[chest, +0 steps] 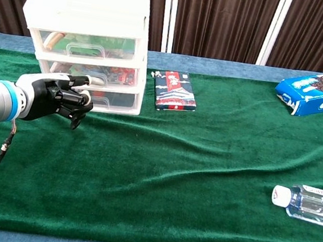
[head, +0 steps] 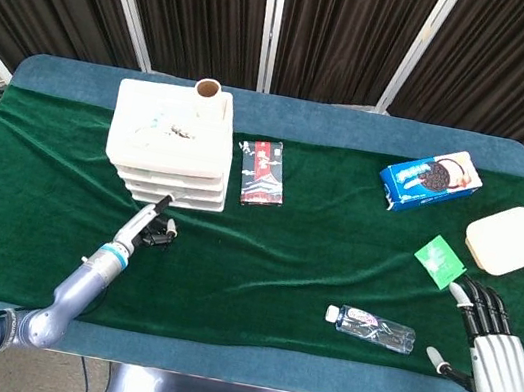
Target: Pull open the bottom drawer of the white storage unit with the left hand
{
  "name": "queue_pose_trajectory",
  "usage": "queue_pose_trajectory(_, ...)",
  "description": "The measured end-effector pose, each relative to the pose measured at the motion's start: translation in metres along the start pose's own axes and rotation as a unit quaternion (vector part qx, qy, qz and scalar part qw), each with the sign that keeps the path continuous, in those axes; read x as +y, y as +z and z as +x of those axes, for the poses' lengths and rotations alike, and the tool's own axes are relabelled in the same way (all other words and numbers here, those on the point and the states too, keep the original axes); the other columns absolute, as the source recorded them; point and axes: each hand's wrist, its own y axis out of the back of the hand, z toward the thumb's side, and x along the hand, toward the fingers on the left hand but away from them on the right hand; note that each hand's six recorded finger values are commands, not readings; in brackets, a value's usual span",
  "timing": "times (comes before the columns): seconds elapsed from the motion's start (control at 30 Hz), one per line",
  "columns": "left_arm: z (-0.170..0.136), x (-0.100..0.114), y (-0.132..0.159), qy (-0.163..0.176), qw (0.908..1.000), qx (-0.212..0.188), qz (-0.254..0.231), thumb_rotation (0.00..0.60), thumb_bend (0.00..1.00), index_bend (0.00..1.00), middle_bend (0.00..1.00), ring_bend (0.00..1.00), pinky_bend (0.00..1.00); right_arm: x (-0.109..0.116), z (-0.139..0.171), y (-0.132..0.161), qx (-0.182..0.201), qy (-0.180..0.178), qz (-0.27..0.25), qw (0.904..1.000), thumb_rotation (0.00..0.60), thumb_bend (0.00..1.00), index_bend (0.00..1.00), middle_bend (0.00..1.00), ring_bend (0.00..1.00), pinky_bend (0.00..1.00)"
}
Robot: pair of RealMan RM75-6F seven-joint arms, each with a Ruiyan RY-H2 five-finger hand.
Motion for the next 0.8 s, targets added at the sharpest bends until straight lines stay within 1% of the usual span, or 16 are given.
queue_pose_trajectory(0.23,0.0015,-0.0006,0.0022,-0.011,0.9998,-0.001,-0.016,0.6,1.0,0.04,0.83,0.71,0.66,-0.0004,0.0,0.0,0.0,0.001,0.0,1.0,0.6,0.08,0.0,0.0,0.0,0.0)
queue_pose_trajectory(0.4,0.0028,-0.0012,0.0022,-0.021,0.9993,0.003,-0.032,0.6,1.0,0.07,0.83,0.71,0.66,-0.0014,-0.0001,0.0004,0.0,0.002,0.001,1.0,0.6,0.08,0.0,0.0,0.0,0.0)
queue_pose_trajectory(0.8,0.0019,-0.0006,-0.0019,-0.027,0.9989,0.004,-0.038,0.6,1.0,0.15,0.83,0.71,0.66,-0.0024,-0.0004,0.0008,0.001,0.003,0.002,1.0,0.6,0.08,0.0,0.0,0.0,0.0)
